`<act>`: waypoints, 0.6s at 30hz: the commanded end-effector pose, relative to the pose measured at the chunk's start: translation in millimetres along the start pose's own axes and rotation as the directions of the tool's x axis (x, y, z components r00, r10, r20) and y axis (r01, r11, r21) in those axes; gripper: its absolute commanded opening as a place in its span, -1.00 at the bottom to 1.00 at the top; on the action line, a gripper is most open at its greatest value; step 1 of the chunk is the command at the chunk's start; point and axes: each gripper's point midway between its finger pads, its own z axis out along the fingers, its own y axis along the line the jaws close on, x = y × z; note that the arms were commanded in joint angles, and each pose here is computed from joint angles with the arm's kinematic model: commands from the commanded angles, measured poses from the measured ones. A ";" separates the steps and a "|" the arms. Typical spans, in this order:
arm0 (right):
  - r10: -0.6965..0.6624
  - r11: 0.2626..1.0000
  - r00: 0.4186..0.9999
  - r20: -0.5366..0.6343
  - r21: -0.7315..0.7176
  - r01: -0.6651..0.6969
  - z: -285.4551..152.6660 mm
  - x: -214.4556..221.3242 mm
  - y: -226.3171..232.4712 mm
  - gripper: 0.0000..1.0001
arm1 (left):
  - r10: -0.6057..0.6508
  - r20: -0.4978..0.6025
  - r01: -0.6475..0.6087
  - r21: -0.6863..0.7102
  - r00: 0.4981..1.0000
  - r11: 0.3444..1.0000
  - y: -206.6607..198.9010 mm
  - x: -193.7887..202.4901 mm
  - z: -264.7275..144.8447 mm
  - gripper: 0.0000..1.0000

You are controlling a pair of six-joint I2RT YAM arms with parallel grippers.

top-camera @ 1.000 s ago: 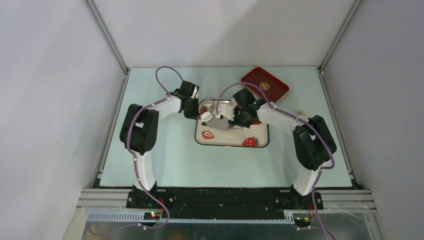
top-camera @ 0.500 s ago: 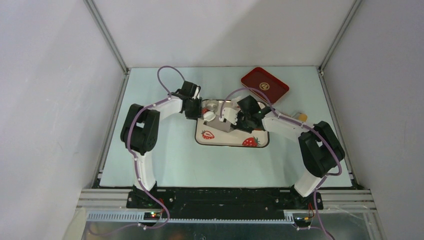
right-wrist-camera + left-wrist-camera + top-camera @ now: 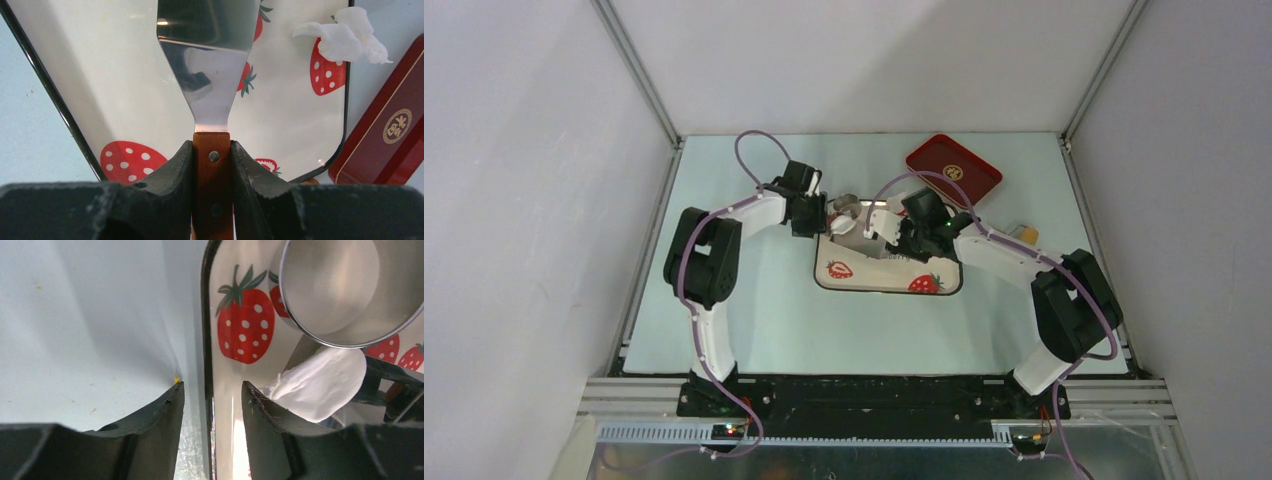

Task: Roll out the dumpling wrappers from the dough
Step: Scoop the dumpling wrapper from the work surface.

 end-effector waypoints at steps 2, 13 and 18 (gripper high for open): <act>0.006 0.998 0.997 0.072 0.062 -0.010 -12.1 -19.2 -16.0 -1.00 | -0.006 -0.040 0.003 -0.074 0.999 0.997 26.5 10.8 -0.4 0.05; 0.014 0.998 0.996 0.093 0.058 -0.019 -21.3 -22.9 -14.7 -1.00 | -0.023 -0.022 0.021 -0.080 1.000 0.997 35.0 3.6 -5.1 0.06; 0.005 0.997 0.996 0.094 0.078 -0.012 -26.9 -23.9 -18.3 -1.00 | -0.026 -0.026 0.024 -0.081 0.999 0.996 36.5 4.5 -3.6 0.05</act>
